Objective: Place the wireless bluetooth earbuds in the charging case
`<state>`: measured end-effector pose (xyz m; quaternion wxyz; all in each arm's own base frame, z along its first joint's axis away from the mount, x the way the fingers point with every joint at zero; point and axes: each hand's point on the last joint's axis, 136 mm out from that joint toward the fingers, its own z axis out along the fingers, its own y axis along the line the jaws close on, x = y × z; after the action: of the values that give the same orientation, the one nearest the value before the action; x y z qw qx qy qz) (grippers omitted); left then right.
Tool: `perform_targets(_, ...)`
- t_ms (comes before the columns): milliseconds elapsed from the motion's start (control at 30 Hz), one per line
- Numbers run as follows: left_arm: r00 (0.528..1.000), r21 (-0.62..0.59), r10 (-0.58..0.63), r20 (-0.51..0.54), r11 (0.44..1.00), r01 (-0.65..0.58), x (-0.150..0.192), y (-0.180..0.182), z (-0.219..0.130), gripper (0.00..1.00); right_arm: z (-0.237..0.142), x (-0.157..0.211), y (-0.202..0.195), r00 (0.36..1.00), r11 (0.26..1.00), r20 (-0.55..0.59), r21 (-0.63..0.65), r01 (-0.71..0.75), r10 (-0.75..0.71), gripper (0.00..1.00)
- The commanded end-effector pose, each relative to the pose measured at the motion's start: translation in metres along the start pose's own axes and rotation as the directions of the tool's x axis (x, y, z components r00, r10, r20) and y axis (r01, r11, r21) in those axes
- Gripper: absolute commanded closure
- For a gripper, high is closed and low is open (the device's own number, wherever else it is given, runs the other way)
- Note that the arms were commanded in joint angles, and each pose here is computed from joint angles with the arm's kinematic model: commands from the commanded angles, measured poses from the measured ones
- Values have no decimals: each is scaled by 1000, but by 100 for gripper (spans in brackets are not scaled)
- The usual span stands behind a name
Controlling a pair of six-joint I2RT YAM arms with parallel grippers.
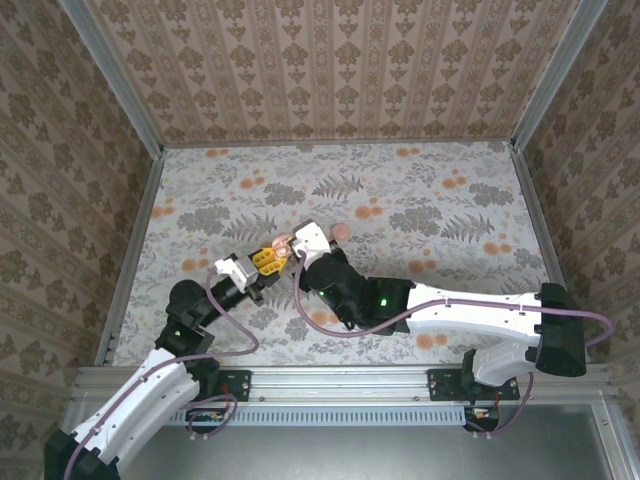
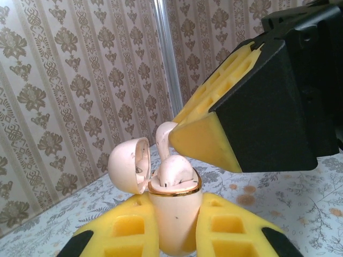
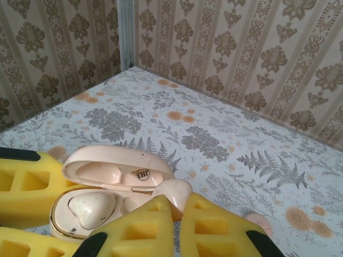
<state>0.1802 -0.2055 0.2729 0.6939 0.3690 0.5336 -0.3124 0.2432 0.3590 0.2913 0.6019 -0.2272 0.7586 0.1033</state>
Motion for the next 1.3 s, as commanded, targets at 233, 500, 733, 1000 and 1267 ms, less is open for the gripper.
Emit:
perform_targets(233,989,-37,88,118,996,-84,-34,4,-3,100,-9,28,10,996,999,-79,-48,26,-29,84)
perform_targets(500,989,-45,89,119,995,-84,-34,5,-4,100,-18,15,20,998,991,-70,-135,-16,7,71)
perform_targets(733,990,-46,81,112,996,-76,-30,4,-5,100,-30,-1,19,995,979,-81,-190,-73,59,60)
perform_targets(1000,996,-32,46,79,999,-43,-25,4,-2,100,-52,-38,-13,957,904,-160,-319,-284,244,57)
perform_targets(1267,998,71,4,66,997,-9,-25,-8,7,100,-34,-50,-65,852,795,-332,-332,-508,405,59)
